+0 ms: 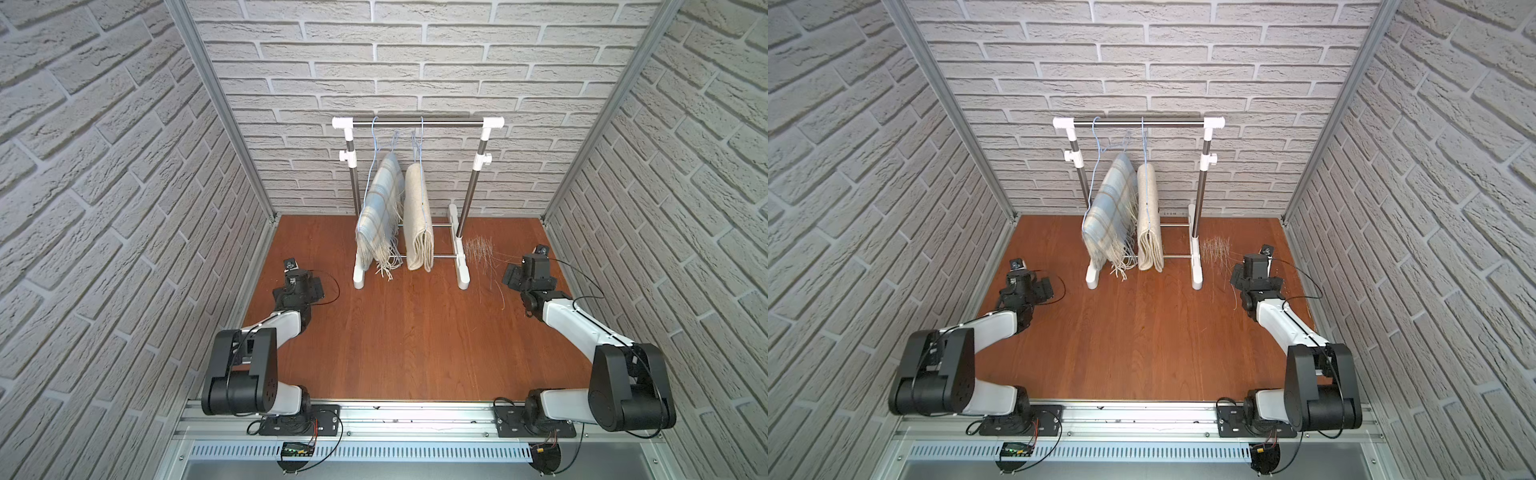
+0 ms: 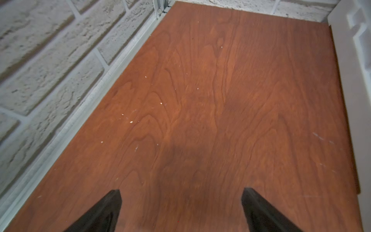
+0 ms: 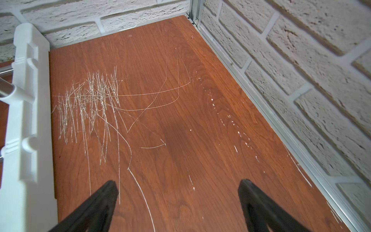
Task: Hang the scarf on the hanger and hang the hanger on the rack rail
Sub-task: Reset both arms
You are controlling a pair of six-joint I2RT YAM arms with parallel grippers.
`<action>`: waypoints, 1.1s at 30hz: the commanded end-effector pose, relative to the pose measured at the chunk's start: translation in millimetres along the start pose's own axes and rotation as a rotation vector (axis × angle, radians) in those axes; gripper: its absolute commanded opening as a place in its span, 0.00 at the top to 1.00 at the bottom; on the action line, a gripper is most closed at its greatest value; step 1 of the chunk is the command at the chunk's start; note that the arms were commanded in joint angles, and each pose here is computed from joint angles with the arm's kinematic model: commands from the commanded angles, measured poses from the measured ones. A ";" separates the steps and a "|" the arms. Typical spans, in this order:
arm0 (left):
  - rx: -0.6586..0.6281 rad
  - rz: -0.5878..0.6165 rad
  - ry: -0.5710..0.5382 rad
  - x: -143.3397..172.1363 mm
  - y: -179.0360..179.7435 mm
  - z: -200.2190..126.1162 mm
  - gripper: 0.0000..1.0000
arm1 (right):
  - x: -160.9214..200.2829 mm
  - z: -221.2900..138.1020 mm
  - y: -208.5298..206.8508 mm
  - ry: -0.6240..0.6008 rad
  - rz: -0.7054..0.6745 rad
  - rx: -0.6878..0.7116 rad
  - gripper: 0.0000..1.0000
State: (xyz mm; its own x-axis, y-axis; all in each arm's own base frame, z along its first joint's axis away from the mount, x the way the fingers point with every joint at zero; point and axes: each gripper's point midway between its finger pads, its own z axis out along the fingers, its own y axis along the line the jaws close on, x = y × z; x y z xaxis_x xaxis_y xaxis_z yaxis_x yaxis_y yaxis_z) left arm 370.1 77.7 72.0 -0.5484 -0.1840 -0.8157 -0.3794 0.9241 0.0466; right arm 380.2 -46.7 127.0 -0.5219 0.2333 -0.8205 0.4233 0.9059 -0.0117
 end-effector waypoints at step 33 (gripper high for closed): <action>0.159 0.034 -0.259 -20.9 -26.1 -1.8 0.02 | 30.3 18.2 51.7 -0.222 -0.153 -0.353 0.01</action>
State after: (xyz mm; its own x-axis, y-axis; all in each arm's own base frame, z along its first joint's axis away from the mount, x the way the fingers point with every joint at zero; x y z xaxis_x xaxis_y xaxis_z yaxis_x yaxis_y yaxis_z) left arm 384.3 58.2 76.4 -0.3886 -0.0954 -0.9164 -0.2415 0.9704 0.0013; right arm 391.3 -2.2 71.1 -0.4366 0.0554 -0.8979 0.0752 0.9969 0.0250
